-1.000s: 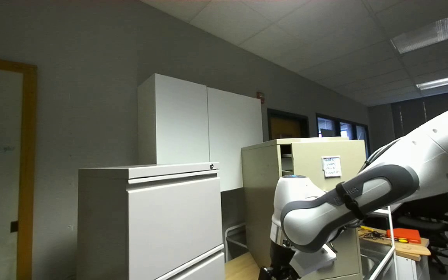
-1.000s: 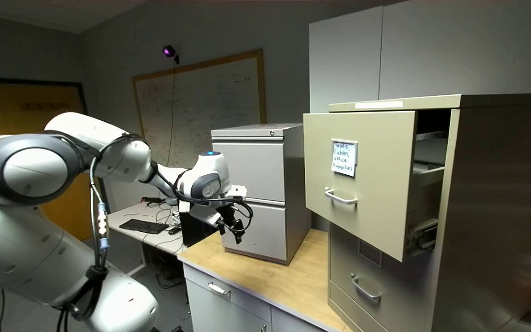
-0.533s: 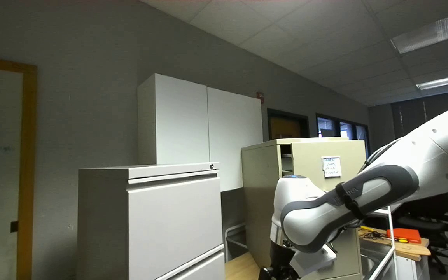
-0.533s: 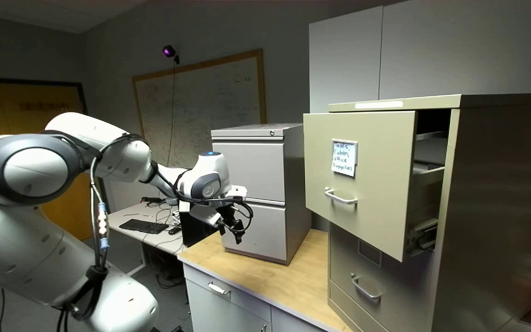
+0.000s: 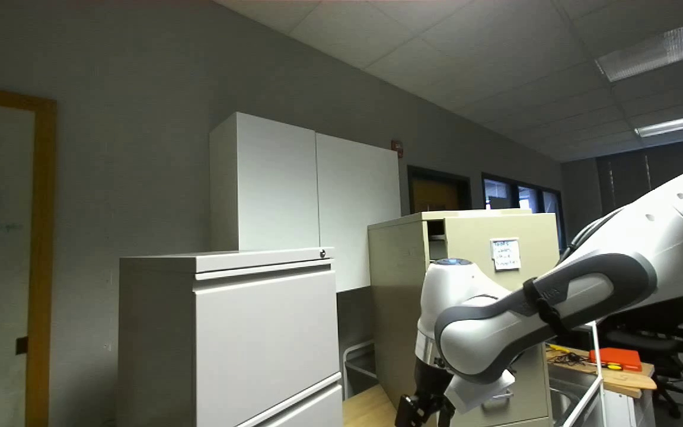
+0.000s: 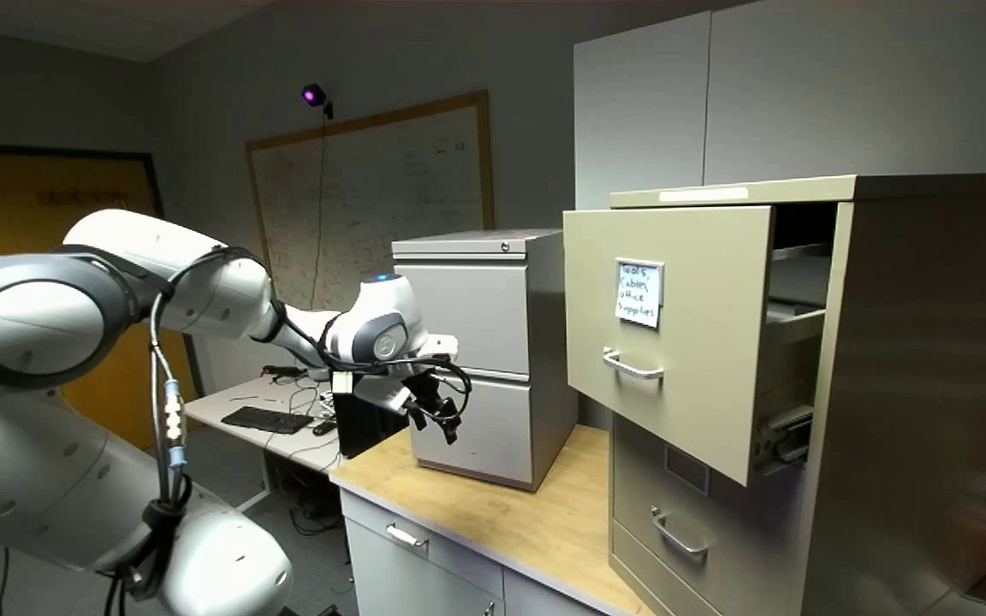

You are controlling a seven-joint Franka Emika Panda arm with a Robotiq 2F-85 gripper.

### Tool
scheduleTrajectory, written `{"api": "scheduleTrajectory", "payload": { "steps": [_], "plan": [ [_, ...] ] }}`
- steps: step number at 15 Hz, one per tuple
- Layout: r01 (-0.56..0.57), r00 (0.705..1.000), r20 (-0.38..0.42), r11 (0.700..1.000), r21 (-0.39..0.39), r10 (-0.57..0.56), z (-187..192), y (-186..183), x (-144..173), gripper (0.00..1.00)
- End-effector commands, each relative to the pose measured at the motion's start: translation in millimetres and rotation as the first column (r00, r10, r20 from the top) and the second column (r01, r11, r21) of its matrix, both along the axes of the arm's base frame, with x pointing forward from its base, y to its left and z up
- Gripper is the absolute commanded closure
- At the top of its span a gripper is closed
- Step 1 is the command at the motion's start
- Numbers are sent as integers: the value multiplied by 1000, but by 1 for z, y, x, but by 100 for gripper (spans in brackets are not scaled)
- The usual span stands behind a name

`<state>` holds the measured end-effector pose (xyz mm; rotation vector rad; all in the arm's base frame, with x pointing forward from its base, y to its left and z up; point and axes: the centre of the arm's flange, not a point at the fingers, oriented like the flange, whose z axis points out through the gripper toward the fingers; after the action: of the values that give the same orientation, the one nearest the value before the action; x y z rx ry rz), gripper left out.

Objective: Close the open drawer

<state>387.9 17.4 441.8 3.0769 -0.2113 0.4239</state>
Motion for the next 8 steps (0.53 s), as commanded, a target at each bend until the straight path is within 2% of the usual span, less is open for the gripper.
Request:
{"api": "scheduleTrajectory", "payload": {
  "steps": [1,8],
  "plan": [
    [38,998,53,998,-45,-36,14,3,-13,0],
    [69,988,145,995,-78,-57,43,-7,-28,0]
  ]
}}
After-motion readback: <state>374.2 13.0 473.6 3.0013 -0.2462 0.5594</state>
